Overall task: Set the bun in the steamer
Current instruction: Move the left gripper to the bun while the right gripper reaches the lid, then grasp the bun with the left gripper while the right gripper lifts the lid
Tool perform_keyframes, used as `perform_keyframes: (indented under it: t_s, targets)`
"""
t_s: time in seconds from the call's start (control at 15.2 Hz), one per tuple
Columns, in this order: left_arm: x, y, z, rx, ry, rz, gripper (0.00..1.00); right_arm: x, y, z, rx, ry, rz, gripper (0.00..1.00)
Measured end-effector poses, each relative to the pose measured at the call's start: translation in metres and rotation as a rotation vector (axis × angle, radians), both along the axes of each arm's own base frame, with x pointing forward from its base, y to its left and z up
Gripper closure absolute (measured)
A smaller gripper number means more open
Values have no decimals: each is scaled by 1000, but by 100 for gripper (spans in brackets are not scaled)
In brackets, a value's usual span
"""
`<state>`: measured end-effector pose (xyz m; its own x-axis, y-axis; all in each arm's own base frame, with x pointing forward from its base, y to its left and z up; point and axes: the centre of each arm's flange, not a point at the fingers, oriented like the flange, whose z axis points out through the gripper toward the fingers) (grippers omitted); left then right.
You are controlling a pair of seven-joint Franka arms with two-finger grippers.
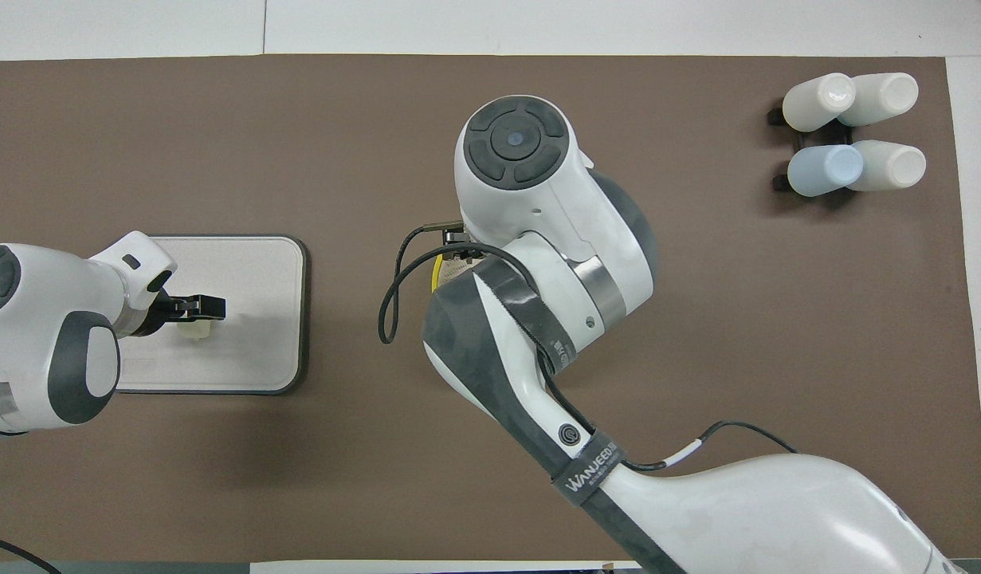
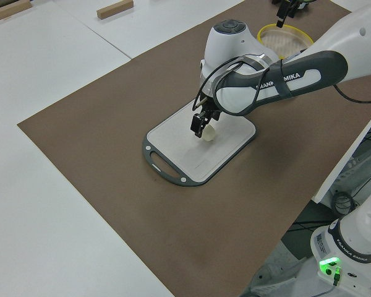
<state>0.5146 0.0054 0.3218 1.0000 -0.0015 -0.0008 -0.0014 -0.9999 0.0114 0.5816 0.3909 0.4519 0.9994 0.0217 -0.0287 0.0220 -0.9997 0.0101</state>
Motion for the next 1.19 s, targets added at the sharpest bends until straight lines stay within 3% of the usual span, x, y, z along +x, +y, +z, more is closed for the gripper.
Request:
perform_keyframes:
  t_s: [0.26, 0.4, 0.46, 0.72, 1.19]
  targets:
    - [2, 0, -15, -1, 13, -1, 4, -16, 34, -12, -3, 3, -25, 0]
    - [2, 0, -16, -1, 14, -1, 17, -23, 47, -18, -5, 4, -24, 0]
    - [2, 0, -16, -1, 13, -1, 18, -26, 52, -21, -3, 2, -29, 0]
    - [2, 0, -15, -1, 13, -1, 37, -36, 73, -34, 2, -4, -46, 0]
    - [5, 0, -10, -1, 21, -1, 51, -34, 88, -46, 40, -46, -74, 3]
